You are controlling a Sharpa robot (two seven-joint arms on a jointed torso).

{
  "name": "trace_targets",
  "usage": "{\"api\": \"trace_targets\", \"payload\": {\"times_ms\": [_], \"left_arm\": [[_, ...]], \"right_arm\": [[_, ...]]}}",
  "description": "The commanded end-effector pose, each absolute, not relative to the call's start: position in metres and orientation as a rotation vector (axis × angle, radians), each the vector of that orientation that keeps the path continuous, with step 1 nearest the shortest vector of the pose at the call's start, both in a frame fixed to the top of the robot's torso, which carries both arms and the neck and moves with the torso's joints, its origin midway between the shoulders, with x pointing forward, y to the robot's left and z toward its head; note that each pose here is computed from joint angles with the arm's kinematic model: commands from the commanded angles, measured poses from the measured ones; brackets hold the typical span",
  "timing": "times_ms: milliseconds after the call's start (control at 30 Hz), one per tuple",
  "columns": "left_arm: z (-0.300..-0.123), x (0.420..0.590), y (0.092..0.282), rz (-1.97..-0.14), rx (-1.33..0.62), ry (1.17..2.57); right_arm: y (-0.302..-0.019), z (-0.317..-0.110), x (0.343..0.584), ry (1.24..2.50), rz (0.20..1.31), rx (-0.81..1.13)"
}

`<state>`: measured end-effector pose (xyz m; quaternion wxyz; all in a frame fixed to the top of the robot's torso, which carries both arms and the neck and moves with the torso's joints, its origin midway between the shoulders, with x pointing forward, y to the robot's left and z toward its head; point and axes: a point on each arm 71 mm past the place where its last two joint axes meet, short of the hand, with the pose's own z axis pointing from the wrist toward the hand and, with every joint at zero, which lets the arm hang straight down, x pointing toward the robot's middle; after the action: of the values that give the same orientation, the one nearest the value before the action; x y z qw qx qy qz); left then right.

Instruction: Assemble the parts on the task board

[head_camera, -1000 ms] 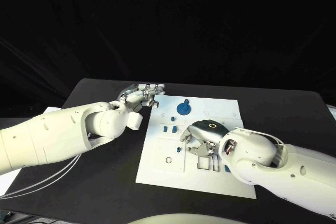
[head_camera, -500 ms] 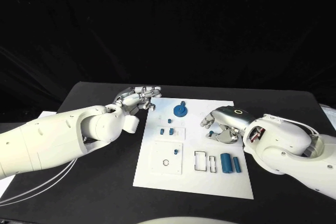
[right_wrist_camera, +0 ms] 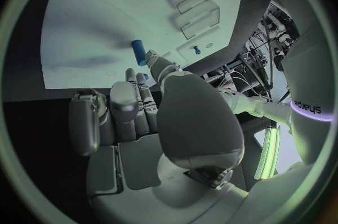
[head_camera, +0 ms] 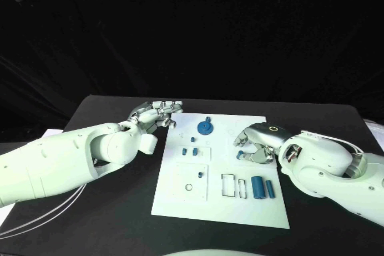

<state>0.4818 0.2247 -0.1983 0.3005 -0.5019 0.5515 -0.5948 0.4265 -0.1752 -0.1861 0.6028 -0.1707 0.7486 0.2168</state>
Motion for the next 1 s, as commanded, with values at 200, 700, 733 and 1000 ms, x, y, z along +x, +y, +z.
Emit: {"api": "trace_targets", "payload": {"times_ms": [200, 700, 733, 1000], "left_arm": [[-0.1971, 0.4817, 0.2249, -1.591, -1.326, 1.449], [-0.1971, 0.4818, 0.2258, -1.585, -1.326, 1.443], [-0.1971, 0.4818, 0.2258, -1.585, -1.326, 1.443], [-0.1972, 0.4819, 0.2258, -1.585, -1.327, 1.445]], "right_arm": [[-0.1742, -0.1939, 0.4262, 1.788, 0.460, -0.447], [-0.1697, -0.1955, 0.4264, 1.784, 0.465, -0.456], [-0.1694, -0.1956, 0.4267, 1.782, 0.465, -0.455], [-0.1695, -0.1945, 0.4299, 1.737, 0.455, -0.423]]}}
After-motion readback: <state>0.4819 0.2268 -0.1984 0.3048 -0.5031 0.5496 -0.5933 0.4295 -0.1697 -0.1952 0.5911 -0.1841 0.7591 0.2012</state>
